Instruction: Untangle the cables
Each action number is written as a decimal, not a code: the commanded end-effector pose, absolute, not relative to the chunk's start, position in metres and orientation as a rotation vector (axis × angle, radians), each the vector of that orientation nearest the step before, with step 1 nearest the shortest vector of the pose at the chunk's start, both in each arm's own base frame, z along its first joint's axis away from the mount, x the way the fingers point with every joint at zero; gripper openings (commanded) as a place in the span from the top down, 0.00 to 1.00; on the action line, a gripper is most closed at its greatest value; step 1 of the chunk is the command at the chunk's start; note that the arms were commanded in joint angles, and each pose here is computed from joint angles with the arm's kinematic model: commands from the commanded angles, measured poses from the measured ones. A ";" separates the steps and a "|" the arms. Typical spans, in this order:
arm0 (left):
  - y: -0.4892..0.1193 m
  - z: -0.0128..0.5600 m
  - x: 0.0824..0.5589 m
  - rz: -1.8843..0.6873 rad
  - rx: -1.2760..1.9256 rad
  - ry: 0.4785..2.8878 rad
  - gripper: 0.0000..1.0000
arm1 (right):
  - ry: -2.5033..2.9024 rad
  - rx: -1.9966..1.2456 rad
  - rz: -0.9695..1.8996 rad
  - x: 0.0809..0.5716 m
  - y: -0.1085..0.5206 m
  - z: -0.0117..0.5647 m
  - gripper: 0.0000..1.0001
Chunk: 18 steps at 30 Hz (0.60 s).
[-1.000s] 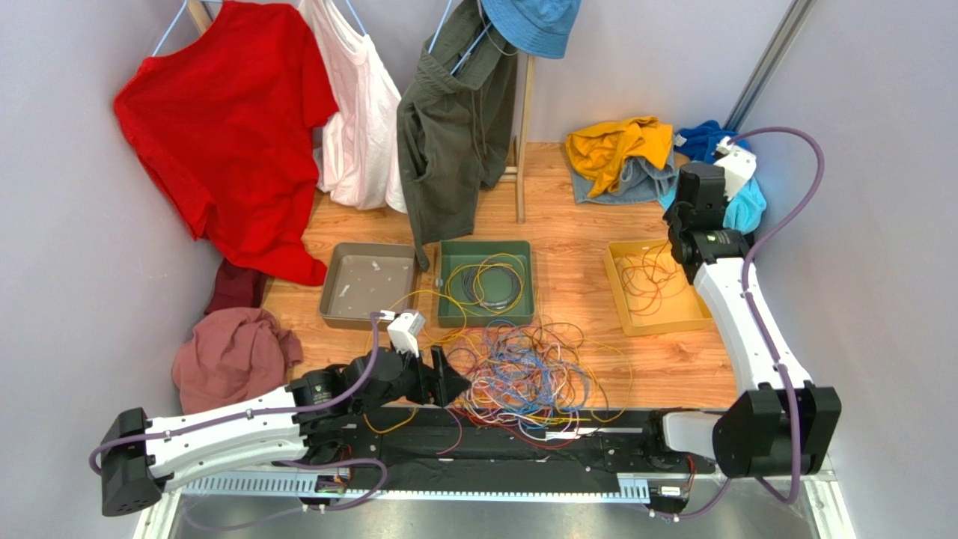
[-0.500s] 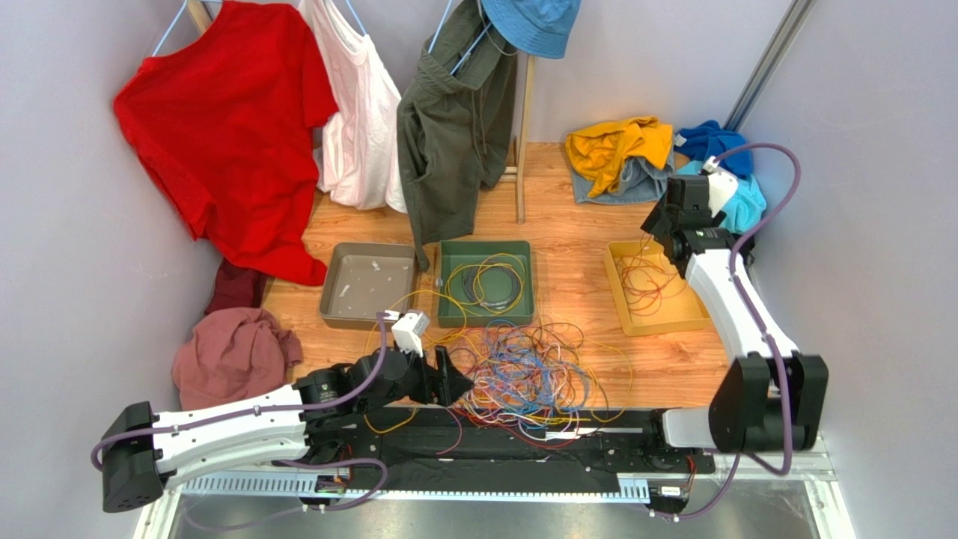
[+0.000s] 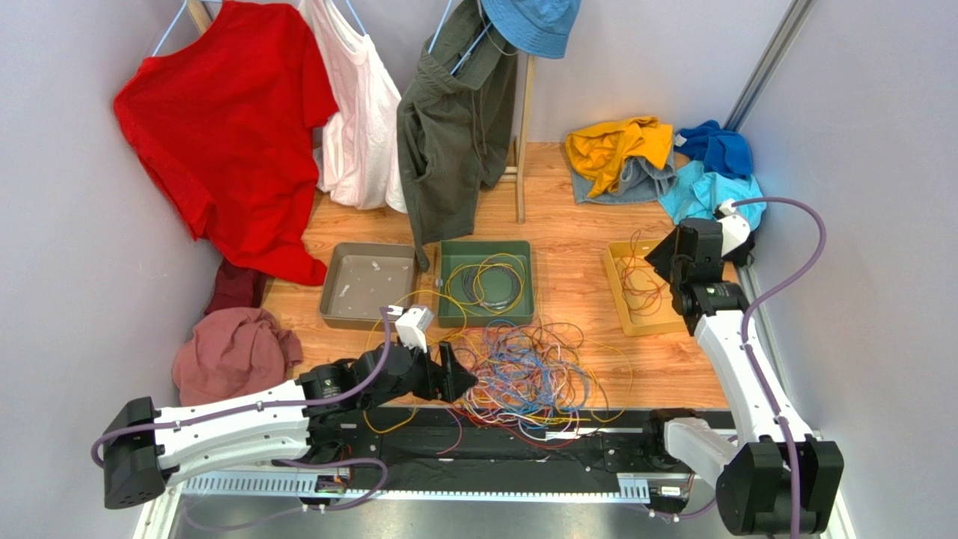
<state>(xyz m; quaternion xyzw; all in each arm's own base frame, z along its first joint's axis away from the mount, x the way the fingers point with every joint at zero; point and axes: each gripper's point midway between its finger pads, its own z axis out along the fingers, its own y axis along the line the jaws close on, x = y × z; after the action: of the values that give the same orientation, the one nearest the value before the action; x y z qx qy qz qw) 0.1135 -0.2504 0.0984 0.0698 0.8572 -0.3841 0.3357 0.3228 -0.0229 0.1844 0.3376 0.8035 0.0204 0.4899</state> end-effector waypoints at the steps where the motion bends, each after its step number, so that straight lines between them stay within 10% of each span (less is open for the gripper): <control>1: -0.258 0.117 0.118 -1.041 0.173 2.186 0.11 | 1.903 0.675 0.283 0.337 0.021 0.209 0.55; 10: -0.262 0.116 0.118 -1.045 0.176 2.190 0.11 | 1.854 0.408 0.489 0.348 0.115 0.241 0.83; 18: -0.261 0.110 0.115 -1.043 0.182 2.215 0.11 | 2.105 0.554 0.402 0.374 0.104 0.156 1.00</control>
<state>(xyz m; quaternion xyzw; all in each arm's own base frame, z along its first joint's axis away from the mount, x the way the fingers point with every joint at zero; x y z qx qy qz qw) 0.1136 -0.2514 0.0893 0.0717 0.8656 -0.3716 0.3277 0.3656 0.1237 0.1700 0.1745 0.8524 0.1690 0.4630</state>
